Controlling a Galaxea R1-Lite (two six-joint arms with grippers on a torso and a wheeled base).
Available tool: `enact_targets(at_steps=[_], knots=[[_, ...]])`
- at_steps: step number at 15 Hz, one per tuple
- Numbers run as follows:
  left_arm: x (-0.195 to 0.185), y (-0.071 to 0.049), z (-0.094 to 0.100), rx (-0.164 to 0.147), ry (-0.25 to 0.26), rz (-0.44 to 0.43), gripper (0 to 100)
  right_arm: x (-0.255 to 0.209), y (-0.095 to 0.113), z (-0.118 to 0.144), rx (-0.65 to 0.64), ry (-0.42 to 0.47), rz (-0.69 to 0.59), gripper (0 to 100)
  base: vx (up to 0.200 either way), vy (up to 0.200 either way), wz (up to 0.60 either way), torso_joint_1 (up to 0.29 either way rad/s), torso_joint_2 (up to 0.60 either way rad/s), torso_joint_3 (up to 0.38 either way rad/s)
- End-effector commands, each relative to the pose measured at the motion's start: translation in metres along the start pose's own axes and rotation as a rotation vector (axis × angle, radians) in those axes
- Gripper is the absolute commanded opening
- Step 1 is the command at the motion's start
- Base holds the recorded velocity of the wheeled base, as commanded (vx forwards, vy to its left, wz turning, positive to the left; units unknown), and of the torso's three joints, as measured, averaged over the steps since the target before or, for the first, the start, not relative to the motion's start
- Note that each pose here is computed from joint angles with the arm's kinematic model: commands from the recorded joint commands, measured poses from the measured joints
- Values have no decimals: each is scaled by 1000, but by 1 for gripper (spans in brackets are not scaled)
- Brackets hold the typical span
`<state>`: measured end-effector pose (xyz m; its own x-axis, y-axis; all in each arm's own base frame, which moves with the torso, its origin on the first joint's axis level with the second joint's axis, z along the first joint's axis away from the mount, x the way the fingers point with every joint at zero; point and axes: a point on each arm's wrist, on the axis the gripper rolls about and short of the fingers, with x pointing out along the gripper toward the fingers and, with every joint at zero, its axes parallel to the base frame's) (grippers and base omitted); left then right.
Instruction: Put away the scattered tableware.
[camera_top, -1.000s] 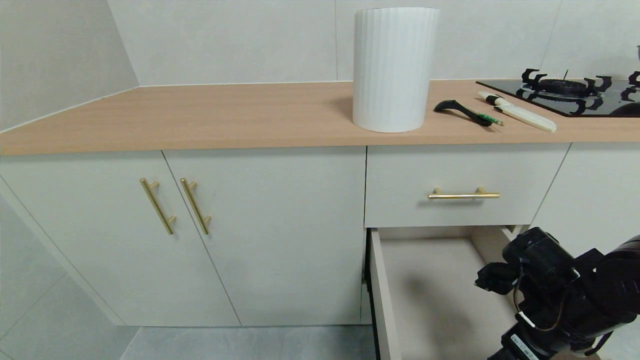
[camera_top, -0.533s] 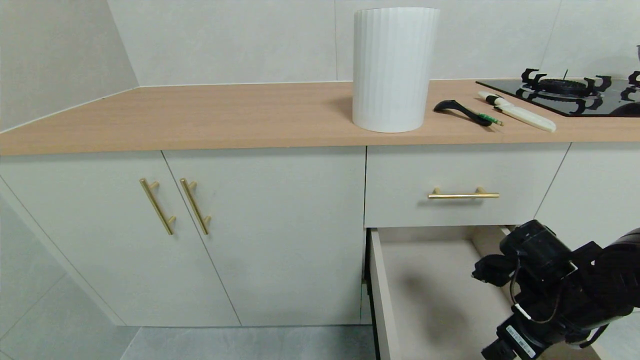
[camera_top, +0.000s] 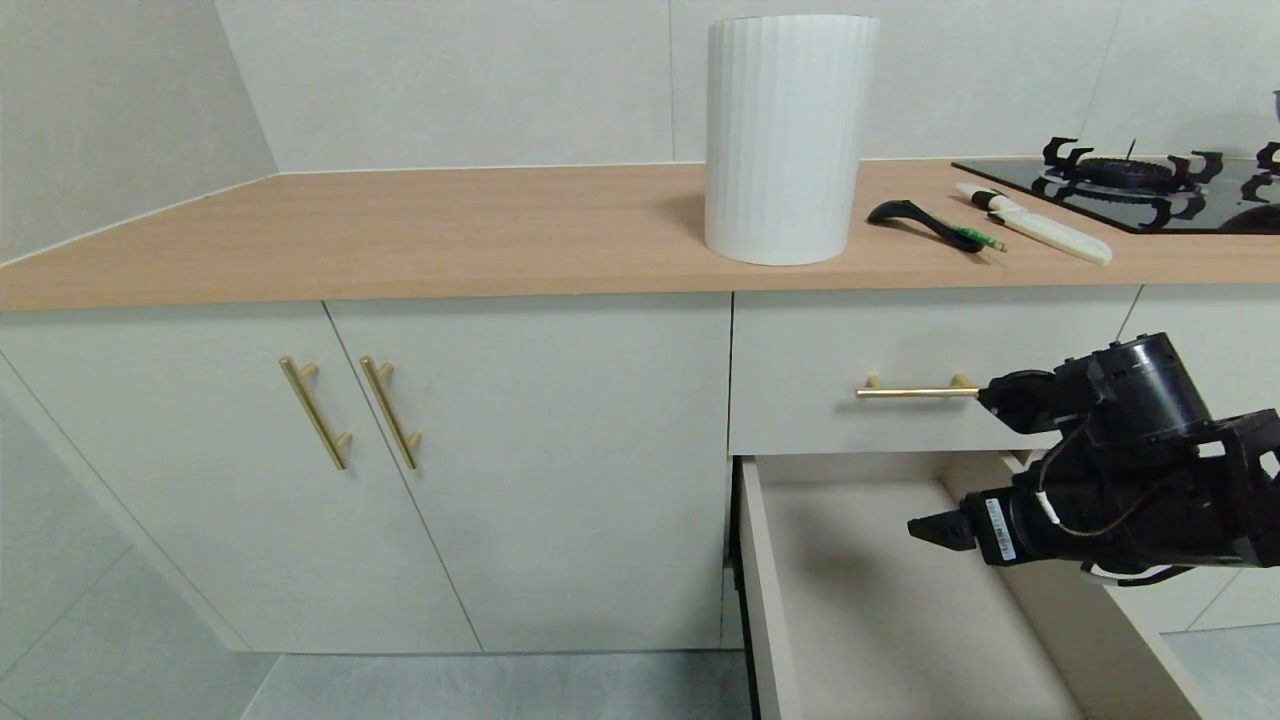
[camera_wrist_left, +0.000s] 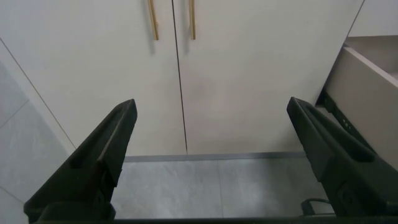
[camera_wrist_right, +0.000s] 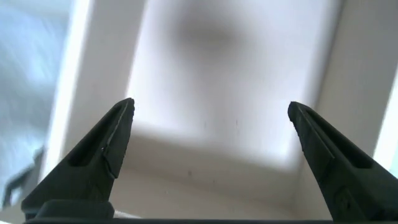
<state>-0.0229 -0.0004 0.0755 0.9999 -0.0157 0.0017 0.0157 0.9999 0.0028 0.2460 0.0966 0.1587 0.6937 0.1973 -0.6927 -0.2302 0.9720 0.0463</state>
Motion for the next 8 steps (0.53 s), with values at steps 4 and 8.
enact_targets(at_steps=[4,8], knots=[[0,0,0,0,2,0,100,-15,-2,0,0,-76,-23,100,0,0,0,0,0,0],[0,0,0,0,0,0,100,-15,-2,-1,-18,-82,-34,100,0,0,0,55,-189,-185]])
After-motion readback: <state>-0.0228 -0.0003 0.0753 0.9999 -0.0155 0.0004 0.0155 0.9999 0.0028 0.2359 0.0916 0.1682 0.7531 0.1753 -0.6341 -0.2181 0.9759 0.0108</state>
